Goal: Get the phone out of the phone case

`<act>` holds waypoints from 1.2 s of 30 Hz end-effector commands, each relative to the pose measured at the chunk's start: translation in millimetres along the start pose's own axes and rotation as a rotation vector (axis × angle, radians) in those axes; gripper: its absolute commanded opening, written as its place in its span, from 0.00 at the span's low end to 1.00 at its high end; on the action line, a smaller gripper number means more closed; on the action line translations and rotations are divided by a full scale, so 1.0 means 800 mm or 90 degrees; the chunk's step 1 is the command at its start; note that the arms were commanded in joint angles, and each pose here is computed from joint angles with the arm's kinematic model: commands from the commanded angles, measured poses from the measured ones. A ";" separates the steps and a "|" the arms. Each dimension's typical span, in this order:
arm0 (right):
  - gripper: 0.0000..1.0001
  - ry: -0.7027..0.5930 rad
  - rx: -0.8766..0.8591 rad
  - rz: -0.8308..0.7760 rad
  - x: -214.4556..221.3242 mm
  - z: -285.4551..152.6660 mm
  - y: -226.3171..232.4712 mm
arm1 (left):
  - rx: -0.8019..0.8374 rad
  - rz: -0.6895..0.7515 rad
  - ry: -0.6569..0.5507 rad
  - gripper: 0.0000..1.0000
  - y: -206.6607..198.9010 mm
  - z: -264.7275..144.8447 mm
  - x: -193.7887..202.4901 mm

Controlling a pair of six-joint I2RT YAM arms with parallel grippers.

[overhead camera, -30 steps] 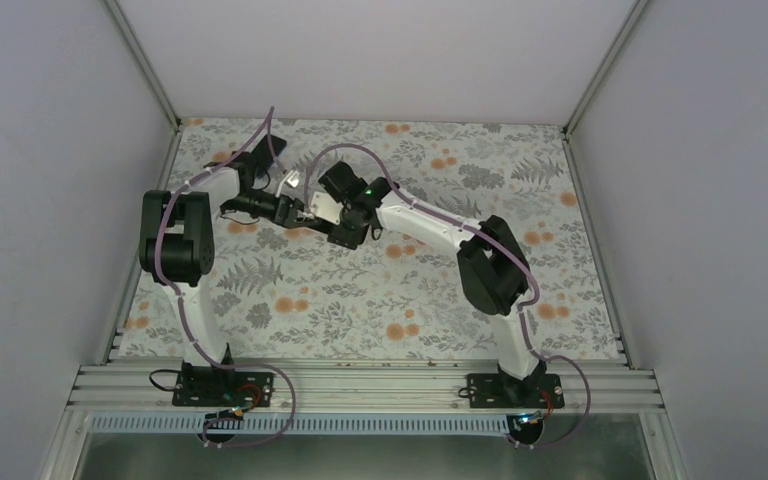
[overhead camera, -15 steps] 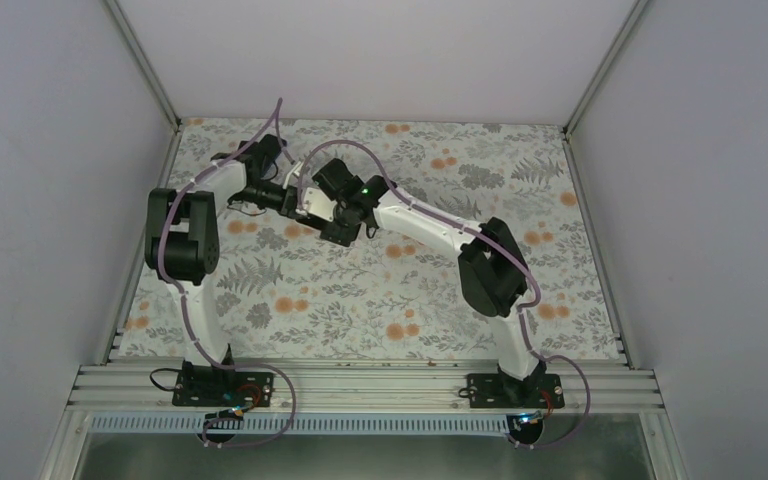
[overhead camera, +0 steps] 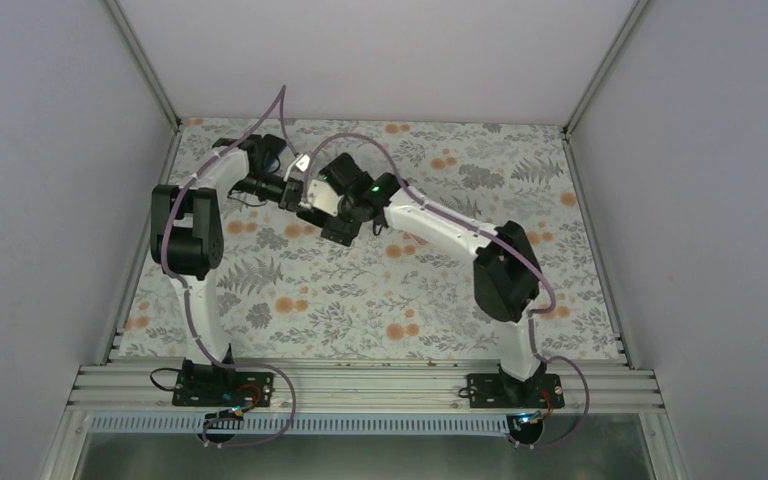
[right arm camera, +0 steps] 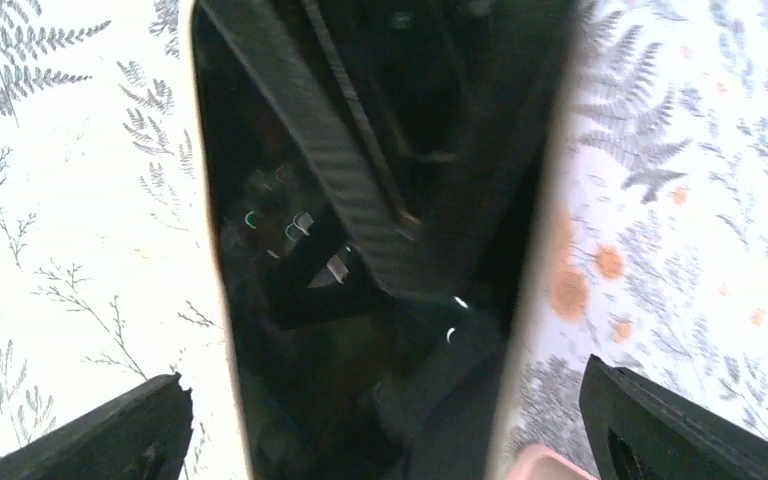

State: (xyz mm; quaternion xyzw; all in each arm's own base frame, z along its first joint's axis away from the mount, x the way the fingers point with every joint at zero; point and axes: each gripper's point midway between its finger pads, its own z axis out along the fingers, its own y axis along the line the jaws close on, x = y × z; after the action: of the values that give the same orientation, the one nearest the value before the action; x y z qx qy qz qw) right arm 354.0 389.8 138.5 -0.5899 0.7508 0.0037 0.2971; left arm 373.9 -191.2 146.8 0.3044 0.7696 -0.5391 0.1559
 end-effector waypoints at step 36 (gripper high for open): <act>0.87 -0.258 -0.530 -0.015 0.087 -0.152 0.041 | 0.044 0.519 0.068 0.06 -0.196 0.009 -0.001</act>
State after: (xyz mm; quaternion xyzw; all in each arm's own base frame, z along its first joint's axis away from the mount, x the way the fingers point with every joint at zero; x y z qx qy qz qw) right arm 269.6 299.1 193.6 -0.6541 0.6216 0.3898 0.1841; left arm 287.6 -232.8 228.1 0.5850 0.6369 -0.4404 0.2412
